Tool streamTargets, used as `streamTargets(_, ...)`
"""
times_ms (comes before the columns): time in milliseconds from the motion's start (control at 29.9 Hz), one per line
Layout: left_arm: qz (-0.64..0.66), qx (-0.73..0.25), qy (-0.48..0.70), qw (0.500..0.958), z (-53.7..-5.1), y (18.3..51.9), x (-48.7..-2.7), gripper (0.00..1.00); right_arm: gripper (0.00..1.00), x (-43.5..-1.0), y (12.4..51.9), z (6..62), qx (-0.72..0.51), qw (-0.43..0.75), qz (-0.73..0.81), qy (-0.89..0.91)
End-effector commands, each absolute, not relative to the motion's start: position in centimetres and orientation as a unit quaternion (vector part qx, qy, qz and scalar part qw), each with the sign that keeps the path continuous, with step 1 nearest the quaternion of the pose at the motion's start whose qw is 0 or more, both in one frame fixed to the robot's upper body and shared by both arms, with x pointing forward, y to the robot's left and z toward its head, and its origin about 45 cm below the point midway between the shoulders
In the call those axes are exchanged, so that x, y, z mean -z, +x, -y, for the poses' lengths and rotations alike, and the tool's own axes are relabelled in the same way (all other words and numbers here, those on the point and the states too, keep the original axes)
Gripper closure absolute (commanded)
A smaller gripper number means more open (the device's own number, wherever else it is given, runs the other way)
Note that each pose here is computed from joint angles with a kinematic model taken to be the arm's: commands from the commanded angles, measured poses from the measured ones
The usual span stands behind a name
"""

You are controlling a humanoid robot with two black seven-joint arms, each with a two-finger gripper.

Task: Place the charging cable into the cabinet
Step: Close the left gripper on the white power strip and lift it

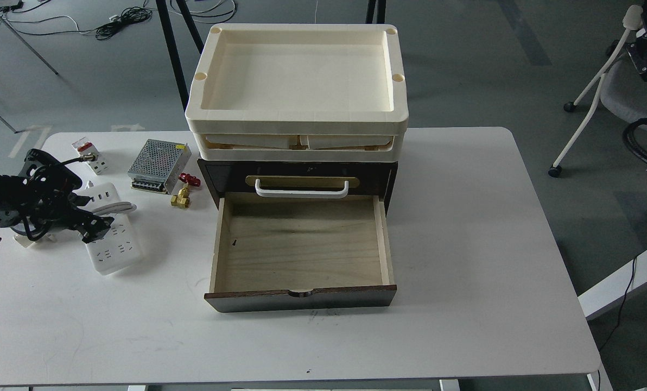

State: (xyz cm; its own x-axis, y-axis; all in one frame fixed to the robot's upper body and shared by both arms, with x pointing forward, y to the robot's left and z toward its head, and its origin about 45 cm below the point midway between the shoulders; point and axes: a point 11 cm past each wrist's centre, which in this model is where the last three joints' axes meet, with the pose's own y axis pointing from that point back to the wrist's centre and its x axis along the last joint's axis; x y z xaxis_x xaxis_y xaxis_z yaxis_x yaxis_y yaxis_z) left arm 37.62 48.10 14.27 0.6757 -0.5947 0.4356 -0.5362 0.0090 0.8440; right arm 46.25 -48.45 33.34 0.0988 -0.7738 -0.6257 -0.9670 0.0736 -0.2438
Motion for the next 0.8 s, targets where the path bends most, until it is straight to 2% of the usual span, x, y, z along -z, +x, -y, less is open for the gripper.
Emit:
streamTargets(0, 0.403, 0.025, 0.703, 0.586, -48.1, 37.6, -14.3, 0.56, 0.0, -33.3, 46.2, 48.5, -0.147, 0.329, -0.656, -0.664)
streamTargets(134, 0.402, 0.026, 0.703, 0.586, -48.0, 37.6, -14.2, 0.72, 0.0, -33.3, 46.2, 48.6, -0.147, 0.329, -0.656, -0.663)
streamTargets(334, 0.414, 0.023, 0.698, 0.584, -48.0, 37.7, -14.3, 0.89, 0.0, -33.3, 46.2, 48.6, -0.147, 0.329, -0.656, -0.663)
streamTargets(535, 0.427, 0.019, 0.692, 0.581, -47.6, 38.1, -14.6, 0.99, 0.0, -33.1, 46.1, 48.6, -0.148, 0.327, -0.657, -0.663)
streamTargets(769, 0.443, 0.01, 0.688, 0.574, -47.4, 39.1, -16.0, 1.0, 0.0, -33.2, 45.9, 49.0, -0.146, 0.327, -0.66, -0.661)
